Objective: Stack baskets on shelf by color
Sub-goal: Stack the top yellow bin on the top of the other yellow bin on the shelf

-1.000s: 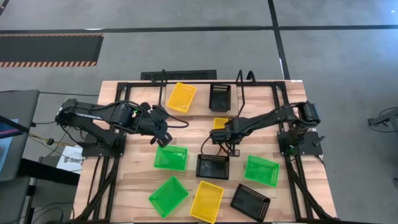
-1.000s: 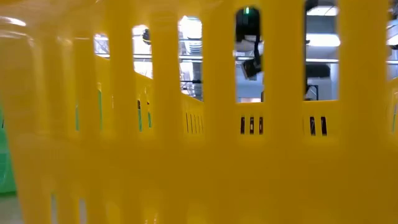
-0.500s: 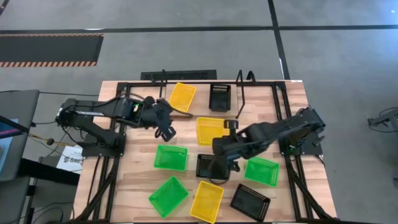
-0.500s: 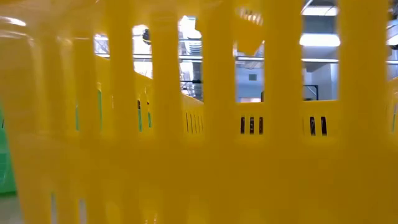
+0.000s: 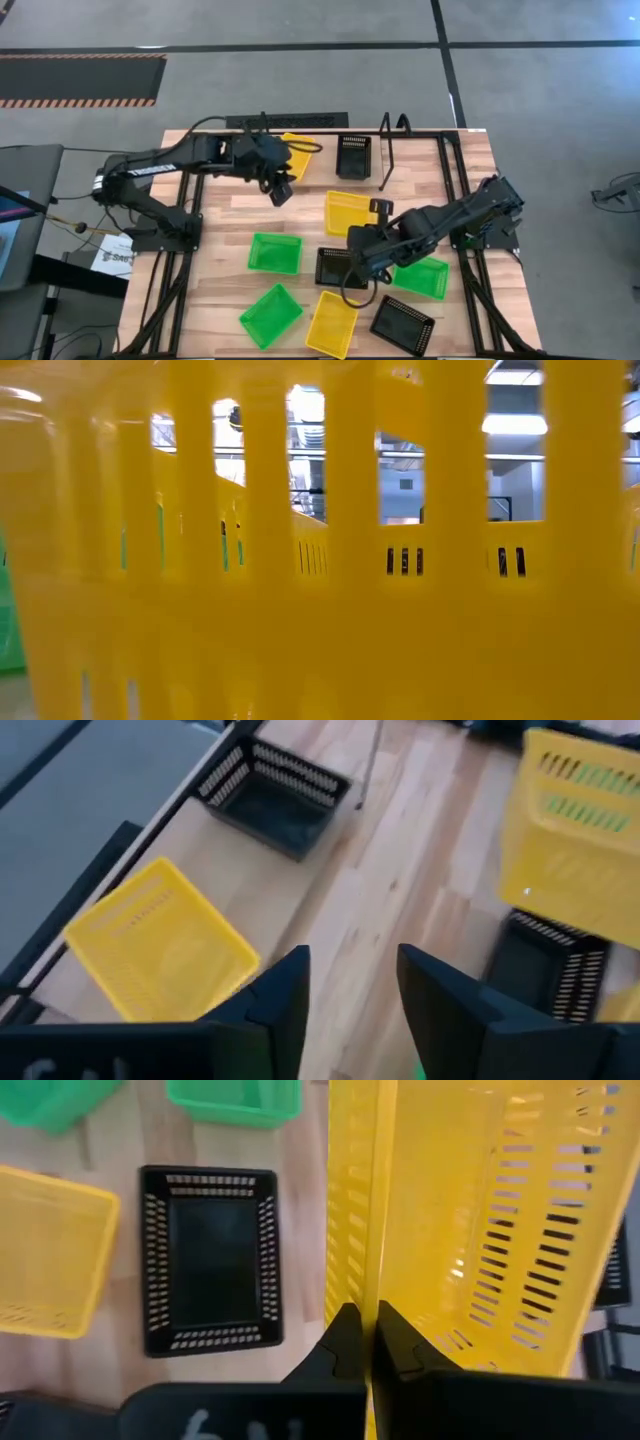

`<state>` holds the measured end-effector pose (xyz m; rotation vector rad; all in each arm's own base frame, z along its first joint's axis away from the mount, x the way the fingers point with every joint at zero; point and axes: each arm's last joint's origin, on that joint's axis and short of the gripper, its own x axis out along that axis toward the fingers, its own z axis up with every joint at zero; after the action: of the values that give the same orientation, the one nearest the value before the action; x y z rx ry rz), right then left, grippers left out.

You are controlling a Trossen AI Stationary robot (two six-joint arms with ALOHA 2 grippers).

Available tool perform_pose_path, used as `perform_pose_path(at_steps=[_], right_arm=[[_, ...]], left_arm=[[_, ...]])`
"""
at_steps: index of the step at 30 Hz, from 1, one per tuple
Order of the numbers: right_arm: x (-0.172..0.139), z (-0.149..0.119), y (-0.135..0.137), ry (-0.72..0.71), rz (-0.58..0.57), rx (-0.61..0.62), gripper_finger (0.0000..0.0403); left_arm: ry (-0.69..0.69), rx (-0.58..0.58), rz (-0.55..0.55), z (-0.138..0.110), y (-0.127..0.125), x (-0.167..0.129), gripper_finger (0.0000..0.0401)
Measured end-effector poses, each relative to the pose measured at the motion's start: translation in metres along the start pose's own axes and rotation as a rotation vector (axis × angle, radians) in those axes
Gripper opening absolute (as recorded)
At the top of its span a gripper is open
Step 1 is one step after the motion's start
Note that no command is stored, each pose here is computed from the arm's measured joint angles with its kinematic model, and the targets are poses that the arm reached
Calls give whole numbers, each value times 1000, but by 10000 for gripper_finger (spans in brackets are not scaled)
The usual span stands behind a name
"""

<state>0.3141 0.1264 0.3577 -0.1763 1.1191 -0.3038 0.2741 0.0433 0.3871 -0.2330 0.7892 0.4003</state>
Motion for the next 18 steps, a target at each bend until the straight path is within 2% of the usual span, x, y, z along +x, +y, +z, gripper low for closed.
perform_pose_path(at_steps=[8, 13, 18], right_arm=[[32, 11, 0, -42, 59, 26, 2], [45, 19, -11, -69, 81, 31, 1], [50, 22, -19, -61, 91, 47, 1]], left_arm=[[44, 11, -100, 6, -1, 27, 190], [118, 70, -177, 10, -8, 50, 192], [152, 127, -194, 17, -13, 65, 192]])
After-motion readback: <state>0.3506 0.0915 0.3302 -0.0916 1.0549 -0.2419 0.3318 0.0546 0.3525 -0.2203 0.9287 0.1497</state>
